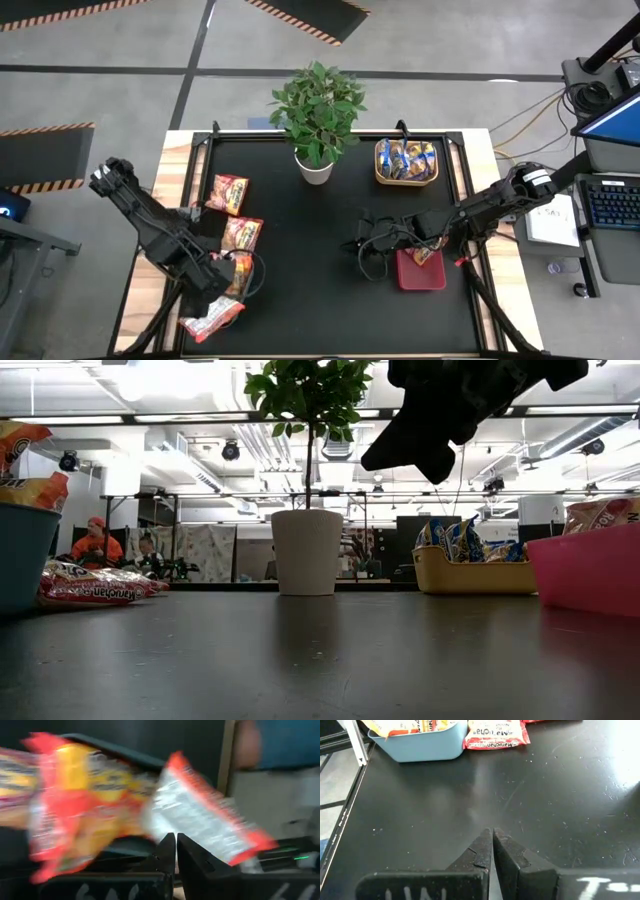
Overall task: Sort Maruchan noodles
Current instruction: Put the orange noodle pack into the blue bin
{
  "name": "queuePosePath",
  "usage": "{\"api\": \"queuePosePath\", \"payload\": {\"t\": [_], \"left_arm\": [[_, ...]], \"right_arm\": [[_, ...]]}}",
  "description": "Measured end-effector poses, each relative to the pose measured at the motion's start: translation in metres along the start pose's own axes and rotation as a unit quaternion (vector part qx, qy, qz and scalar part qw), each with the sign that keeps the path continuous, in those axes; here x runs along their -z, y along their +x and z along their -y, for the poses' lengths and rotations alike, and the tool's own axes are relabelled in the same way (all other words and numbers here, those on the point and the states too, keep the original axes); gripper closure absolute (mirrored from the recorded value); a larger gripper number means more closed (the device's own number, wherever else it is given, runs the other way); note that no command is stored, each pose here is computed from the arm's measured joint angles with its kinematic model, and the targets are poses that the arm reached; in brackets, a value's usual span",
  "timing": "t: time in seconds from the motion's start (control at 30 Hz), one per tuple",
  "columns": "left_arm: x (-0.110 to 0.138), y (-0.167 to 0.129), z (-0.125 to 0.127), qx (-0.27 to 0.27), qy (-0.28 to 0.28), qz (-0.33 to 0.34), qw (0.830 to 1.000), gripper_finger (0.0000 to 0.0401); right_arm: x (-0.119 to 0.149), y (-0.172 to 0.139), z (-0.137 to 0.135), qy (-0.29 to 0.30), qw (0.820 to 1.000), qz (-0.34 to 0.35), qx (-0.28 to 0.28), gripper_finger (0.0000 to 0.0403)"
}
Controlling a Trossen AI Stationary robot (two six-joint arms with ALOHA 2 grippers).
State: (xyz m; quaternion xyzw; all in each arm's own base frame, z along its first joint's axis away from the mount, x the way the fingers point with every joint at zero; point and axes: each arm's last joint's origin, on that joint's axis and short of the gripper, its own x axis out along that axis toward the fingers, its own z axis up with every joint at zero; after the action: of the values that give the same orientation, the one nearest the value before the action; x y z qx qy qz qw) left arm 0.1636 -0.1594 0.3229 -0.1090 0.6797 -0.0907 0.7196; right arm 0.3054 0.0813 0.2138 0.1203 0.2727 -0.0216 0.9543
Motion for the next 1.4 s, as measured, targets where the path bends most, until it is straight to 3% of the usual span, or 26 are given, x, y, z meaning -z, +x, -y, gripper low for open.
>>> {"api": "queuePosePath", "payload": {"t": [0.17,0.37,0.5,0.63,0.7,0.87,1.07,1.2,1.4], "left_arm": [[0.000,0.001,0.023,0.096,-0.058,0.010,0.994,0.0401],[0.025,0.020,0.055,0.088,-0.156,0.007,0.984,0.0401],[0.041,0.038,0.083,0.108,-0.243,-0.022,0.964,0.0398],[0.041,0.042,0.107,0.127,-0.286,-0.044,0.949,0.0388],[0.041,0.048,0.117,0.104,-0.277,-0.048,0.954,0.0383],[0.042,0.068,0.134,-0.020,-0.206,-0.067,0.976,0.0369],[0.037,0.078,0.151,-0.156,-0.169,-0.088,0.969,0.0327],[0.037,0.083,0.165,-0.170,-0.144,-0.068,0.972,0.0287],[0.050,0.096,0.169,-0.199,-0.192,-0.053,0.960,0.0243]], "right_arm": [[0.000,0.000,0.000,-0.010,1.000,0.000,0.000,0.0394],[0.000,0.000,0.000,-0.032,0.999,-0.001,0.000,0.0394],[0.001,0.000,0.000,-0.050,0.999,-0.003,0.000,0.0394],[0.001,0.000,0.001,-0.054,0.999,-0.002,0.000,0.0394],[0.001,0.000,0.000,-0.055,0.999,0.000,-0.001,0.0394],[0.001,0.000,0.000,-0.061,0.998,0.002,-0.003,0.0394],[-0.002,0.000,-0.002,-0.068,0.997,0.017,-0.008,0.0394],[-0.002,0.000,-0.002,-0.068,0.997,0.019,-0.008,0.0394],[-0.002,0.000,-0.002,-0.068,0.997,0.017,-0.013,0.0394]]}}
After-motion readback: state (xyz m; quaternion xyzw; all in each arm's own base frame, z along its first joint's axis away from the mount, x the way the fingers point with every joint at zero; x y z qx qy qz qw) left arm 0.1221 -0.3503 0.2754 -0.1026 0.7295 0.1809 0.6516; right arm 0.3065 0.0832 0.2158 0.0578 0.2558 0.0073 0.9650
